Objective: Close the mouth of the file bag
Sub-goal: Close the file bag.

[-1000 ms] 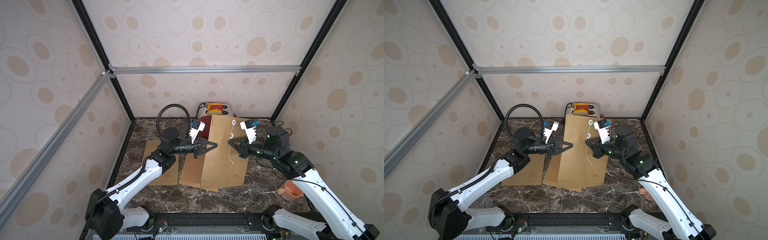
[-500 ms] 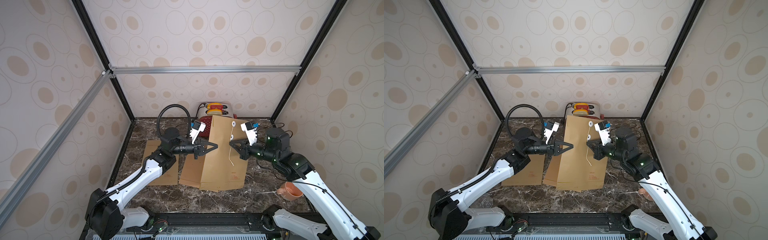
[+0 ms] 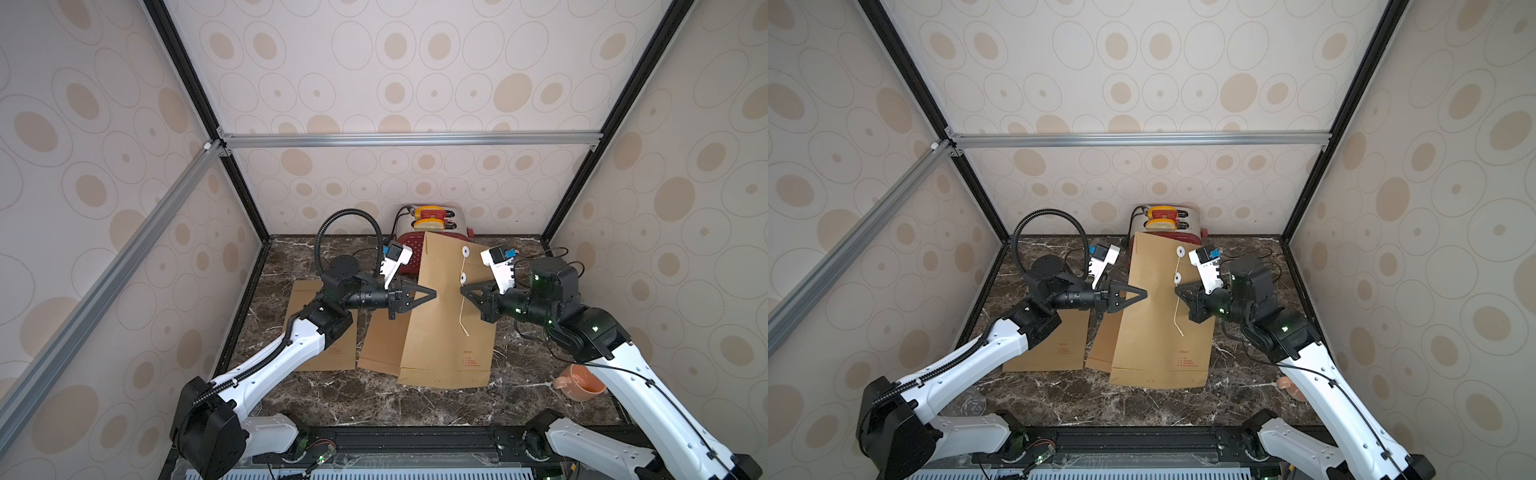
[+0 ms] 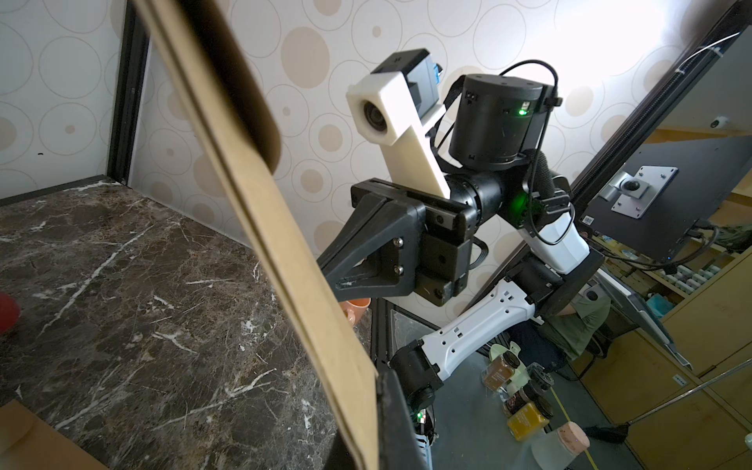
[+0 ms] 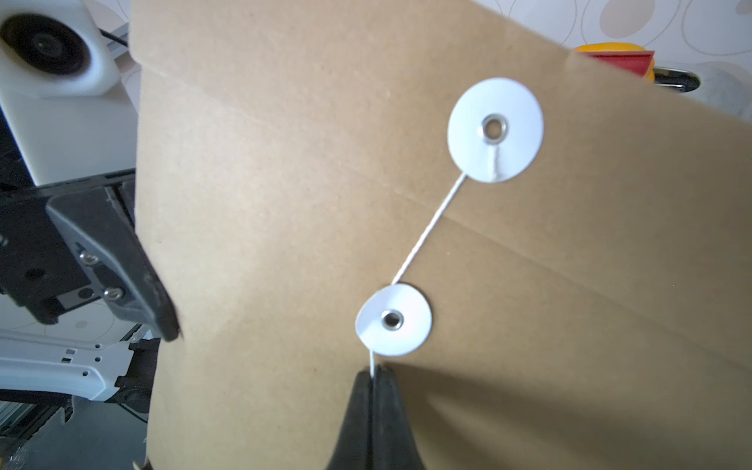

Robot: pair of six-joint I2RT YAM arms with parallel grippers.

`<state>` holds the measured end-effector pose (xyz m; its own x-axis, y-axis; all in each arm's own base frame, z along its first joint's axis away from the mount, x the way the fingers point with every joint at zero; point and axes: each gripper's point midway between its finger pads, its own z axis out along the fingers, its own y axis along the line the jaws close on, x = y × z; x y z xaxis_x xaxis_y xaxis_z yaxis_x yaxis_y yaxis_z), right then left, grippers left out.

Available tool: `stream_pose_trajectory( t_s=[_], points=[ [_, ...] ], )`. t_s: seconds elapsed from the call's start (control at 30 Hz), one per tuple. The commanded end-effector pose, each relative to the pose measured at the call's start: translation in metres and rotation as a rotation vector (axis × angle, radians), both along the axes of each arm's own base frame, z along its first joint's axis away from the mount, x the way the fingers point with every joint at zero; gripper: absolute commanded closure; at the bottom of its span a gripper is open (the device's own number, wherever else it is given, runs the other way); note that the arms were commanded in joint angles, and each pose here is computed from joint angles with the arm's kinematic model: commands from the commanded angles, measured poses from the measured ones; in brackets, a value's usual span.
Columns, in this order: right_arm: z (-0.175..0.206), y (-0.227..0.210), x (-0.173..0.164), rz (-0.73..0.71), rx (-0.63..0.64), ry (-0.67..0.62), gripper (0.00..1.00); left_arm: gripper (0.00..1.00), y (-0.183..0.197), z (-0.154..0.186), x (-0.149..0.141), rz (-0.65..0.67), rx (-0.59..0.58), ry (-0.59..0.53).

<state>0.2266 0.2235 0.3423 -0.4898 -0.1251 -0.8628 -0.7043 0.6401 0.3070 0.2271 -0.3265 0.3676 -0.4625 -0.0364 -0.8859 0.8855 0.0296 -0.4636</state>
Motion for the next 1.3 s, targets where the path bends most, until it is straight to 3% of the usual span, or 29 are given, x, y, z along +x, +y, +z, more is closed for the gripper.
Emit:
stream_pose_trajectory(
  t_s=[0.0,0.7,1.27],
  points=[
    [-0.017,-0.003,-0.014,0.026,-0.034,0.060,1.00,1.00,0.006,0.036,-0.002,0.029,-0.082,-0.114],
    [-0.022,-0.046,0.014,-0.145,-0.308,-0.017,1.00,1.00,0.004,0.037,-0.008,0.006,-0.084,-0.123],
    [-0.004,-0.060,0.032,-0.143,-0.329,-0.033,1.00,1.00,0.004,0.041,-0.015,-0.016,-0.087,-0.137]
  ],
)
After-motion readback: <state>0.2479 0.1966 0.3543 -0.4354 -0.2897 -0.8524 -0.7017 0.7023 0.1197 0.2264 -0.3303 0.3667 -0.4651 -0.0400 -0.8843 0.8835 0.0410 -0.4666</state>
